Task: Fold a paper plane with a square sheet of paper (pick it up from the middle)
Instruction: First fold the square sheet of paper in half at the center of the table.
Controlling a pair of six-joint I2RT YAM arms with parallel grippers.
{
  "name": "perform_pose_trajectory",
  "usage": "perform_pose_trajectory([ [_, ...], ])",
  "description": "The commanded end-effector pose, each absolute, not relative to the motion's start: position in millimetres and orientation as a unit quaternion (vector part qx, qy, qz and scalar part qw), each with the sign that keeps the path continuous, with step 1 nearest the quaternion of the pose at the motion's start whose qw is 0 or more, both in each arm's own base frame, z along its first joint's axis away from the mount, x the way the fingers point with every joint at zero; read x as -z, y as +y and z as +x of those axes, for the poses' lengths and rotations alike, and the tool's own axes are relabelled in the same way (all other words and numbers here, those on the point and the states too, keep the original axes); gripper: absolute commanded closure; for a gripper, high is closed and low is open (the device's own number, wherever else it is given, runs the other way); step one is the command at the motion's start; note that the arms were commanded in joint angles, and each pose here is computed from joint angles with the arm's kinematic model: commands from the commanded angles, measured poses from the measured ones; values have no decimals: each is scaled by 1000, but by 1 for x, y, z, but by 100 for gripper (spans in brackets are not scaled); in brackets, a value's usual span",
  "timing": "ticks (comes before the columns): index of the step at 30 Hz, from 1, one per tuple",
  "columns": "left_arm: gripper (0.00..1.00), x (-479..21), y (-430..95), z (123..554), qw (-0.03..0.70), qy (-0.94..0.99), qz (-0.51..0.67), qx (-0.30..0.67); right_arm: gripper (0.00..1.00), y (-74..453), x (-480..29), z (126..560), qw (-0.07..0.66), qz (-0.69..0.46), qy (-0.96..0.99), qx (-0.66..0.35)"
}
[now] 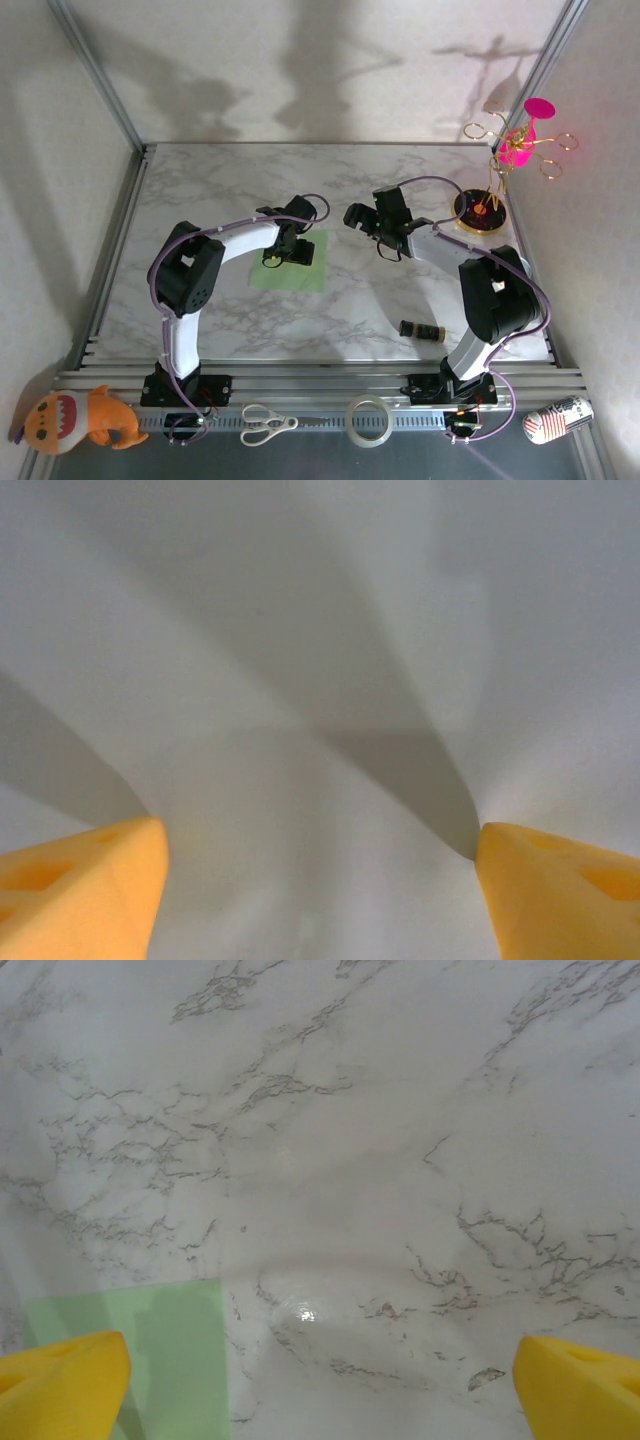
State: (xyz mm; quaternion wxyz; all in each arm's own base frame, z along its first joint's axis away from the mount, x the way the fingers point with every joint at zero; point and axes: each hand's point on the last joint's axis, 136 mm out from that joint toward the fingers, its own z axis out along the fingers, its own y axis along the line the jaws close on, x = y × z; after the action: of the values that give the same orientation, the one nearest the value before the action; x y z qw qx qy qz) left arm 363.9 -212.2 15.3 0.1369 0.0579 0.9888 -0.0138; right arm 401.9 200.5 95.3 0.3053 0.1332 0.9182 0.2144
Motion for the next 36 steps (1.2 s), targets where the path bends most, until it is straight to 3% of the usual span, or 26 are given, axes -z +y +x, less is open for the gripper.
perform_pose_trajectory([
  [1, 21, 12, -196, 350, 106, 993, 51, -20, 1, 201, -91, 405, 298, 140, 919, -218],
  [11, 26, 0, -199, 354, 122, 991, 48, -7, 2, 203, -91, 406, 295, 143, 918, -222],
  [17, 44, -28, -209, 361, 145, 988, 41, 34, 2, 201, -95, 407, 299, 148, 916, -224],
  [20, 55, -56, -222, 367, 168, 981, 42, 86, 2, 197, -103, 408, 309, 150, 910, -232],
  [25, 63, -107, -253, 373, 190, 956, 41, 221, 3, 196, -125, 407, 332, 136, 887, -289],
  [31, 64, -150, -293, 376, 189, 898, 36, 395, 6, 204, -152, 398, 353, 96, 859, -358],
  [36, 65, -133, -296, 387, 176, 888, 14, 424, 12, 217, -158, 389, 345, 60, 850, -393],
])
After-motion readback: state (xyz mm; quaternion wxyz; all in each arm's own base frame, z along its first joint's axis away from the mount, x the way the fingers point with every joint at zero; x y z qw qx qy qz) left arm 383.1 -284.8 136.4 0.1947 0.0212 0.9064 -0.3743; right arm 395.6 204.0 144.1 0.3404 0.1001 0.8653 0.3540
